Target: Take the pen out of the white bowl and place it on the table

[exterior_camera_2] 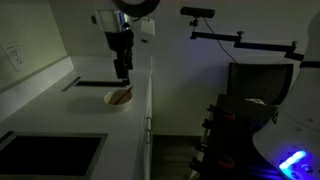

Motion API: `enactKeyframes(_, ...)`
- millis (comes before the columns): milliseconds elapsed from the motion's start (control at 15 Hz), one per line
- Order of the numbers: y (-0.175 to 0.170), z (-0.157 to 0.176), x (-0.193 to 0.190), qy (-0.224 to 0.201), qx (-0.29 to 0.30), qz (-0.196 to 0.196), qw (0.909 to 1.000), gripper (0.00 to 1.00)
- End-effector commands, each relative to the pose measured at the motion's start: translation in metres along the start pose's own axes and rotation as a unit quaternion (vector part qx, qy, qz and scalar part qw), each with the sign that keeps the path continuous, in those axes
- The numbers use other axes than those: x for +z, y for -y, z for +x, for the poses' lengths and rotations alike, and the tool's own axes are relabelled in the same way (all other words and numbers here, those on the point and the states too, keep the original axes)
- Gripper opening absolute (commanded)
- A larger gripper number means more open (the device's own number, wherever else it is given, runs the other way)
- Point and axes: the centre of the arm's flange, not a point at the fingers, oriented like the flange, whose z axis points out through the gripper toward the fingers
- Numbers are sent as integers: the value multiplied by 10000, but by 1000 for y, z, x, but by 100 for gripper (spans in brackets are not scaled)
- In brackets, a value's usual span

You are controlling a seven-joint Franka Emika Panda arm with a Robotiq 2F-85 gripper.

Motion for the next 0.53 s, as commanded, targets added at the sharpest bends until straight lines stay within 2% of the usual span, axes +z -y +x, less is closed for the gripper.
enactKeyframes(0, -14, 44, 32, 185, -1001, -99, 9948, 100)
enactKeyframes(267, -32, 59, 74, 469, -2006, -160, 9784, 100)
enactKeyframes(400, -39, 62, 88, 530, -2228, -88, 9734, 100)
enactKeyframes(467, -43, 63, 93, 565, -2284, -122, 9718, 94)
